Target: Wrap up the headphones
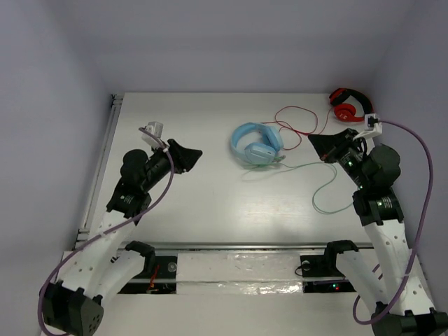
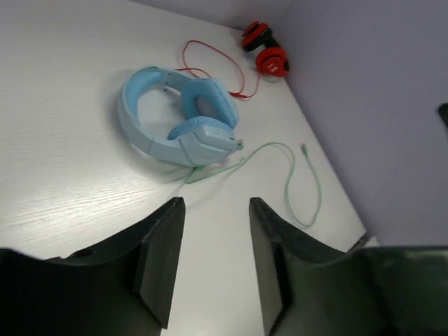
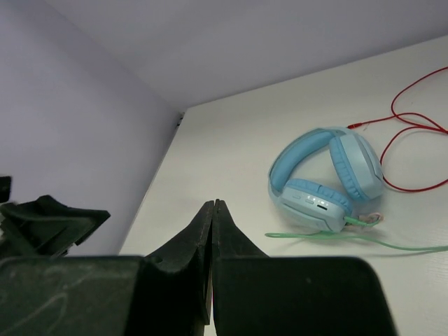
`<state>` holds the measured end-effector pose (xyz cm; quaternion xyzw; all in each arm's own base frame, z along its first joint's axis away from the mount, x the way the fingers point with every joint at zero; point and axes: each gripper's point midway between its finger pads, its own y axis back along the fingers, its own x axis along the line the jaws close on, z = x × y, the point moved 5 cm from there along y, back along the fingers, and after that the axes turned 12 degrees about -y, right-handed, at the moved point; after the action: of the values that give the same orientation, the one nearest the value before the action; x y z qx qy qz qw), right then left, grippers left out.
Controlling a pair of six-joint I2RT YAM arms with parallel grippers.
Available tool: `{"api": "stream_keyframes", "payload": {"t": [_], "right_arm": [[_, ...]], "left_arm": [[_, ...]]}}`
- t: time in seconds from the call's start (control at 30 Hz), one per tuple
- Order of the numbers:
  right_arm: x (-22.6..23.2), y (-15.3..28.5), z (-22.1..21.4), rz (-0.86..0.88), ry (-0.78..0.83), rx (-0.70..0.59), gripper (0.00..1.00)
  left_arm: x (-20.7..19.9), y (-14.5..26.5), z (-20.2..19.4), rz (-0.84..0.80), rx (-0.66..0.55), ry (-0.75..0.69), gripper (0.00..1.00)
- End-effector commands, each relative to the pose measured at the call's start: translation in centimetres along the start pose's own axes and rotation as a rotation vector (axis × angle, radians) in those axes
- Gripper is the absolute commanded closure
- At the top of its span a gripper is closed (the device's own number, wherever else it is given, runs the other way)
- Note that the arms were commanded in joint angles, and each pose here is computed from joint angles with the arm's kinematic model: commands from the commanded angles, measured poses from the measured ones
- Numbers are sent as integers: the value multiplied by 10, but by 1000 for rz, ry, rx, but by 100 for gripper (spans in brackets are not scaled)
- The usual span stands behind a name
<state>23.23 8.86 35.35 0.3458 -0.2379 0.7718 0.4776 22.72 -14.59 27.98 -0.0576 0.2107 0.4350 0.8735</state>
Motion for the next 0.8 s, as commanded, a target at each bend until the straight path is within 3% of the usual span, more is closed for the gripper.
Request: {"api": "stream_keyframes", "payload": {"t": [0.0, 0.13, 0.17, 0.23, 0.3, 0.43, 0.47, 0.57, 0.6, 0.67, 0.7, 0.77], "right_arm": [[0, 3, 1, 9, 26, -22, 100], [-6, 1, -6, 17, 20, -5, 100], [-6, 1, -6, 15, 19, -1, 100], [-4, 3, -5, 23, 24, -9, 100], [-1, 7, -7, 35, 30, -8, 100], [0, 8, -10, 47, 31, 8, 100], [0, 8, -10, 48, 32, 9, 100], [-1, 8, -9, 42, 35, 2, 100], [1, 9, -10, 51, 41, 6, 95], [3, 9, -12, 69, 42, 25, 82], [4, 8, -14, 75, 41, 36, 67], [4, 8, -16, 84, 42, 51, 57]], "left_arm": [[-1, -18, 30, -5, -126, -5, 64], [9, -53, 32, 96, -116, -4, 98], [10, -69, 19, 114, -61, -46, 100], [20, -83, 34, 281, -88, -113, 100], [32, -102, 27, 377, -35, -201, 100], [33, -142, 33, 358, 72, -284, 100], [43, -158, 15, 367, 145, -296, 99], [39, -185, 3, 314, 221, -342, 82], [40, -190, 0, 308, 237, -353, 71], [37, -205, -12, 285, 288, -403, 59], [40, -210, -17, 286, 314, -410, 50], [51, -225, -35, 298, 398, -427, 45]]}}
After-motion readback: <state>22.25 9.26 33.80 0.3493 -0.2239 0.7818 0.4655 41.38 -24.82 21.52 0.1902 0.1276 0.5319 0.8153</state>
